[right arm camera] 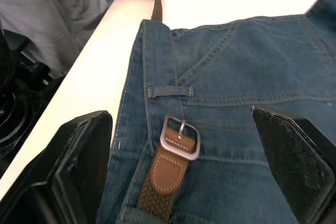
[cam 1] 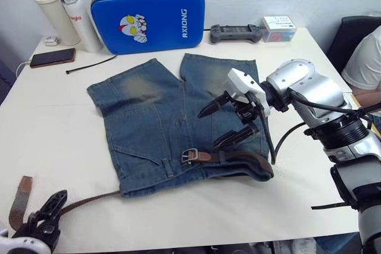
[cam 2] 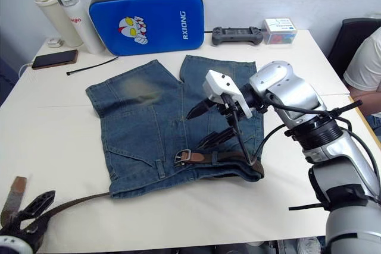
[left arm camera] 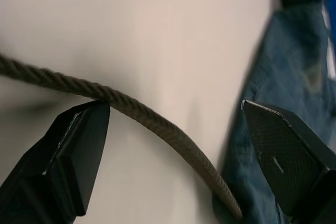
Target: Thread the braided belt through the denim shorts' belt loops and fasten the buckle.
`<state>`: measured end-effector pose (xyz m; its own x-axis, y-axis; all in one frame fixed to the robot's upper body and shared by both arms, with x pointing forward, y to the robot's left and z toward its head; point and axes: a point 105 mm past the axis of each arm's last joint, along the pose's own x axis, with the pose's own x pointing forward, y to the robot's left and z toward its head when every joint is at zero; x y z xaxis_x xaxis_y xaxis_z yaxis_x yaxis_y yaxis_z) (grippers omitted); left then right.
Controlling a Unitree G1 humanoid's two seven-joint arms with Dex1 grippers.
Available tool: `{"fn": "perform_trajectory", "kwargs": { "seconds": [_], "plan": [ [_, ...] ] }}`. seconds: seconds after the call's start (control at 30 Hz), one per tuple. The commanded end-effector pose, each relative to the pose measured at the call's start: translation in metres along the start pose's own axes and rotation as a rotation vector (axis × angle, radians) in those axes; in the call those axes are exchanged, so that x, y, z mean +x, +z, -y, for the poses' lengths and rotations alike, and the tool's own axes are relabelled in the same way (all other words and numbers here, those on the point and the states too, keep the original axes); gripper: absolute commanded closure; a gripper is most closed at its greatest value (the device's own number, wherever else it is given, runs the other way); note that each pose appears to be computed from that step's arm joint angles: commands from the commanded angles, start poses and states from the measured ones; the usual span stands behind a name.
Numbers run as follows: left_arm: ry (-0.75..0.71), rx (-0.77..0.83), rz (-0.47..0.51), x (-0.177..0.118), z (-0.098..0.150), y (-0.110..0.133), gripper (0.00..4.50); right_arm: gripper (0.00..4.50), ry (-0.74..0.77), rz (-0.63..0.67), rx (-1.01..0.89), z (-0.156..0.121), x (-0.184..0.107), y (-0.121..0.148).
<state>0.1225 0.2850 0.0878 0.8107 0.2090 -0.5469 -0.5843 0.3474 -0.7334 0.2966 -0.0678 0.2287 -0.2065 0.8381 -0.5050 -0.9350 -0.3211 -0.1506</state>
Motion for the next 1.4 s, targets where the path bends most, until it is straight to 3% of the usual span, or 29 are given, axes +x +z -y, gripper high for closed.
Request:
{"fn": "perform_trajectory", "kwargs": {
  "seconds": [0.03, 0.23, 0.27, 0.37, 0.43, 0.5, 0.6, 0.73, 0.83, 0.93, 1.07, 1.2, 1.4],
  "plan": [
    [0.119, -0.037, -0.012, 0.007, -0.005, -0.006, 0.07, 0.00, -0.003, 0.007, -0.032, -0.007, -0.011, 0.011],
    [0.218, -0.106, 0.023, 0.020, -0.004, 0.001, 0.07, 0.00, -0.047, 0.004, -0.013, -0.009, -0.016, 0.011],
    [0.232, -0.116, 0.034, 0.022, -0.004, 0.004, 0.30, 0.00, -0.059, 0.001, -0.015, -0.008, -0.017, 0.010],
    [0.255, -0.106, 0.064, 0.029, 0.001, 0.012, 1.27, 0.00, -0.094, -0.001, -0.014, -0.005, -0.019, 0.010],
    [0.253, -0.078, 0.097, 0.034, 0.008, 0.019, 2.20, 0.00, -0.113, -0.003, -0.012, -0.003, -0.021, 0.010],
    [0.214, 0.026, 0.141, 0.043, 0.024, 0.030, 3.13, 0.00, -0.134, -0.010, -0.011, -0.003, -0.024, 0.009],
    [0.108, 0.343, 0.236, 0.057, 0.062, 0.047, 4.41, 0.00, -0.182, -0.019, -0.010, -0.002, -0.028, 0.013],
    [-0.105, 0.877, 0.330, 0.072, 0.128, 0.044, 4.46, 0.00, -0.250, -0.024, 0.001, -0.002, -0.032, 0.016],
    [-0.306, 1.335, 0.355, 0.078, 0.171, 0.013, 4.46, 0.00, -0.308, -0.022, 0.022, -0.006, -0.038, 0.014],
    [-0.489, 1.805, 0.382, 0.081, 0.186, -0.023, 4.46, 0.00, -0.358, -0.027, 0.039, -0.011, -0.042, 0.011],
    [-0.695, 2.287, 0.381, 0.089, 0.174, -0.059, 4.46, 0.00, -0.416, -0.010, 0.072, -0.014, -0.042, 0.015],
    [-0.809, 2.575, 0.418, 0.099, 0.163, -0.068, 4.46, 0.00, -0.451, 0.008, 0.120, -0.020, -0.036, 0.010],
    [-0.853, 2.661, 0.477, 0.107, 0.165, -0.065, 4.46, 0.00, -0.481, 0.035, 0.163, -0.026, -0.026, 0.002]
  ]
}}
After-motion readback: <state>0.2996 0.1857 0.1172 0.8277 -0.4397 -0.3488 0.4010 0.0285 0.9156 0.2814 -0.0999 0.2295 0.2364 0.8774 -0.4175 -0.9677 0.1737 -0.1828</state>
